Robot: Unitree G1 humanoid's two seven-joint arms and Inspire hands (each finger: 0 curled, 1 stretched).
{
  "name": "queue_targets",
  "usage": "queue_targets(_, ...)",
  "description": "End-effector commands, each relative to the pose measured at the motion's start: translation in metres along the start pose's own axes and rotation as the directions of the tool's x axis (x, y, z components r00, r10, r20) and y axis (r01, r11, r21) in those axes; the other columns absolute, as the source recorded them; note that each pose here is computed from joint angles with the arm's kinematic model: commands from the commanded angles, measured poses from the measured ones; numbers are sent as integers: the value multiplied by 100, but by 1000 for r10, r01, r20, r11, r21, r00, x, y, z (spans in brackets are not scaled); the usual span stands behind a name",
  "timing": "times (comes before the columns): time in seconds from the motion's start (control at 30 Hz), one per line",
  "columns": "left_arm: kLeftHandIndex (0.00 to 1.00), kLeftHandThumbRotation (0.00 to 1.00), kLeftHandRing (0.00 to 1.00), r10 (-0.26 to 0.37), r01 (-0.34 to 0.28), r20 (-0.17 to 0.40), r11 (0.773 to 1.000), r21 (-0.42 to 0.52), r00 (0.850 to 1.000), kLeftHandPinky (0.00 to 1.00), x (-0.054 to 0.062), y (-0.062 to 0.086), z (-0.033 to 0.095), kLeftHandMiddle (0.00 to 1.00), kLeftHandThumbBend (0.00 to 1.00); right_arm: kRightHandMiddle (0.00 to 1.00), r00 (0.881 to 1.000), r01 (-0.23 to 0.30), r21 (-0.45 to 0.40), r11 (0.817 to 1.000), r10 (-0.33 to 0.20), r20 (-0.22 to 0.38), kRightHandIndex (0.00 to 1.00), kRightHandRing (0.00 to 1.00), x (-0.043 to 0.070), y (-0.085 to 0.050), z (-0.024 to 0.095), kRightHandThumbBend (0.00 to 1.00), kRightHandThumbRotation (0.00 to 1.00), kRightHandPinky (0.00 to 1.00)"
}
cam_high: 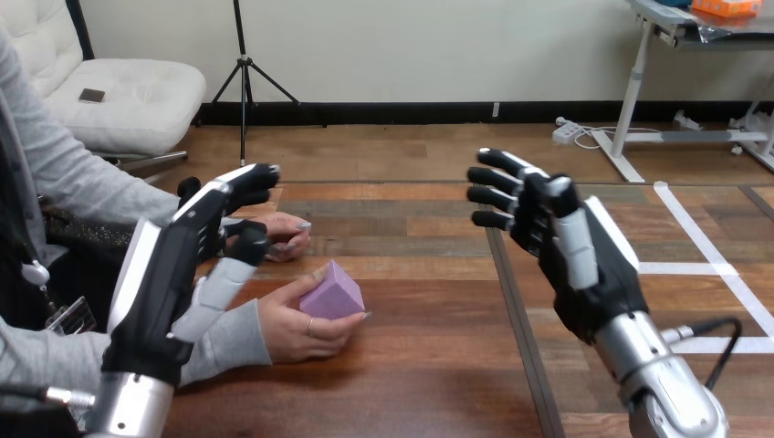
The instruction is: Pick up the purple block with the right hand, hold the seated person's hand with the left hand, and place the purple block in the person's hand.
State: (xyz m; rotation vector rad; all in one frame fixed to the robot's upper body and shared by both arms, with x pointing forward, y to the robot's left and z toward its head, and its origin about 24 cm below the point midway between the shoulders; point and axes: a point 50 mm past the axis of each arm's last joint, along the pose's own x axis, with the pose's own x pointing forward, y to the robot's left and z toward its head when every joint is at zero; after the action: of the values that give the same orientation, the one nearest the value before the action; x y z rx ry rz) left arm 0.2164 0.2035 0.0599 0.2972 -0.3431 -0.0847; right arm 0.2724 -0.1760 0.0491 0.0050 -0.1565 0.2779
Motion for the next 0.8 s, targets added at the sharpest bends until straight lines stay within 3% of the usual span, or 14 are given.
queue_targets(0.0, 79, 98, 87, 17, -12, 51, 995, -100, 999, 75, 0, 0, 8, 83, 83, 86, 994, 14, 11, 1000, -15, 107, 88, 85, -2, 5, 15, 100, 100, 81)
queue_targets(0.33, 80, 98, 88, 13, -1, 48, 972, -235, 999, 83, -12, -12, 12, 83, 79, 88, 993, 35, 49, 998, -41, 114, 89, 86, -23, 11, 7, 100, 100, 84)
queue_targets(0.77, 80, 99, 81, 9, -1, 33, 970, -242, 999, 80, -25, -24, 8, 80, 67, 87, 995, 39, 82, 996, -46, 84, 87, 86, -38, 13, 0, 100, 100, 86)
